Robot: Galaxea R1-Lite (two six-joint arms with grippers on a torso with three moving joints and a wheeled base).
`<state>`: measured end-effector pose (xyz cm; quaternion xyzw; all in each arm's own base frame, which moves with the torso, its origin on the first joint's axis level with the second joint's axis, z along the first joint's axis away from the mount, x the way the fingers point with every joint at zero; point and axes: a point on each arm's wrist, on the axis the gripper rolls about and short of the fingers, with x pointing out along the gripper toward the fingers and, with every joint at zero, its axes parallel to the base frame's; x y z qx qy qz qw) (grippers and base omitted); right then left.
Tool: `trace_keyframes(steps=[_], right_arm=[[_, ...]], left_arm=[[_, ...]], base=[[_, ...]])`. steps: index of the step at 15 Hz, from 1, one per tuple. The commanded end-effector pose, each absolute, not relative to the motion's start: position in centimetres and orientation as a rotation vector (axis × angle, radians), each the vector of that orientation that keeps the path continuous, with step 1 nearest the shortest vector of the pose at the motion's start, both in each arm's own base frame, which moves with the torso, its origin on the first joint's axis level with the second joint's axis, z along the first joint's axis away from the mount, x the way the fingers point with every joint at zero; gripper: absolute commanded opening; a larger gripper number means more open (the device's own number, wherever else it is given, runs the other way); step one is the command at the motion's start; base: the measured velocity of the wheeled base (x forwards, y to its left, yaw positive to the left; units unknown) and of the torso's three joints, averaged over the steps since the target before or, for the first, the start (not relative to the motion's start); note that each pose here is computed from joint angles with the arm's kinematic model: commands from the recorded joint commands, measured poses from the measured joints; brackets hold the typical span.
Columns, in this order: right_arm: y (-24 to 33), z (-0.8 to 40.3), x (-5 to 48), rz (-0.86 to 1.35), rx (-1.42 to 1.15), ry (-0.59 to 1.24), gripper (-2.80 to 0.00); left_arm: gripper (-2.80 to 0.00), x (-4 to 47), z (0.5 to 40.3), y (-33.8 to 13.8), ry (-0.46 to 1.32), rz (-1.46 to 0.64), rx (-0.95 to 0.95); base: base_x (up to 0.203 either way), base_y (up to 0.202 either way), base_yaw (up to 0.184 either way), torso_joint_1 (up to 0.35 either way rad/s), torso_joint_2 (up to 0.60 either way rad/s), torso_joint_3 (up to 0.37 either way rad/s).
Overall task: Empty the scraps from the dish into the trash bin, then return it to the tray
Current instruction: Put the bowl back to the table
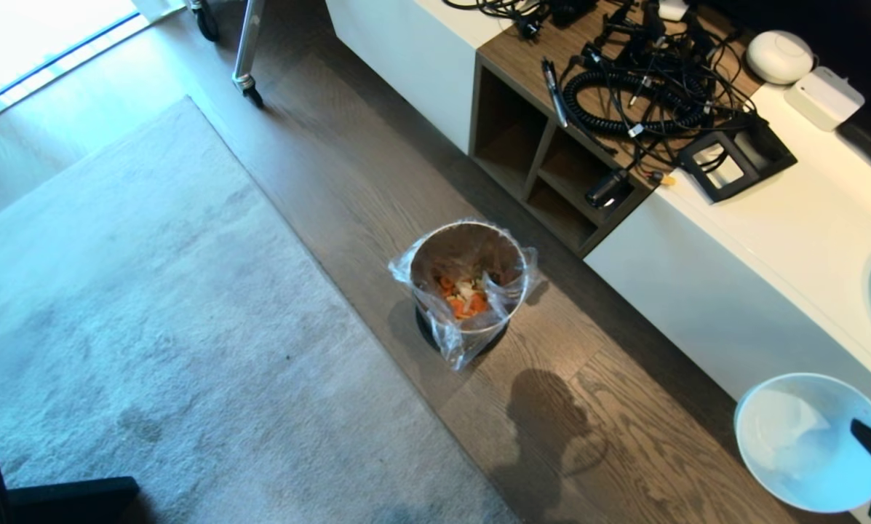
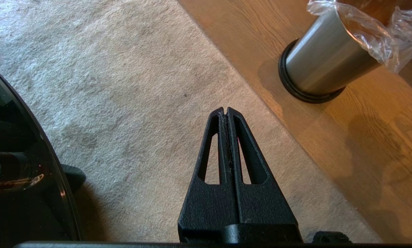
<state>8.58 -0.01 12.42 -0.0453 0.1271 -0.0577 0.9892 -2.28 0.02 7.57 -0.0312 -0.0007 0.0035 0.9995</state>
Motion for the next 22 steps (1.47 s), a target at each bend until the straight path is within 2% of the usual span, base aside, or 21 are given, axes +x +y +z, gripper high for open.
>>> trace_keyframes(steps=[1,5,13,22], right_arm=[[-0.4,12.1,6.4,-0.161,-0.064,0.219,-2.8],[-0.9,10.8,3.9,-0.3,-0.019,0.256,-2.8],[-0.3,9.4,0.2,-0.332,-0.006,0.133,-2.8],[-0.2,9.4,-0.2,-0.152,-0.009,0.09,-2.8]], left_arm=[[-2.8,-2.3,7.6,0.0,-0.002,0.008,-0.063],[-2.8,-2.3,7.6,0.0,-0.002,0.008,-0.063],[-2.8,-2.3,7.6,0.0,-0.002,0.008,-0.063],[-2.8,-2.3,7.6,0.0,-0.002,0.008,-0.063]], base=[[0.0,0.0,0.0,0.0,0.0,0.0],[0.0,0.0,0.0,0.0,0.0,0.0],[0.0,0.0,0.0,0.0,0.0,0.0],[0.0,0.0,0.0,0.0,0.0,0.0]])
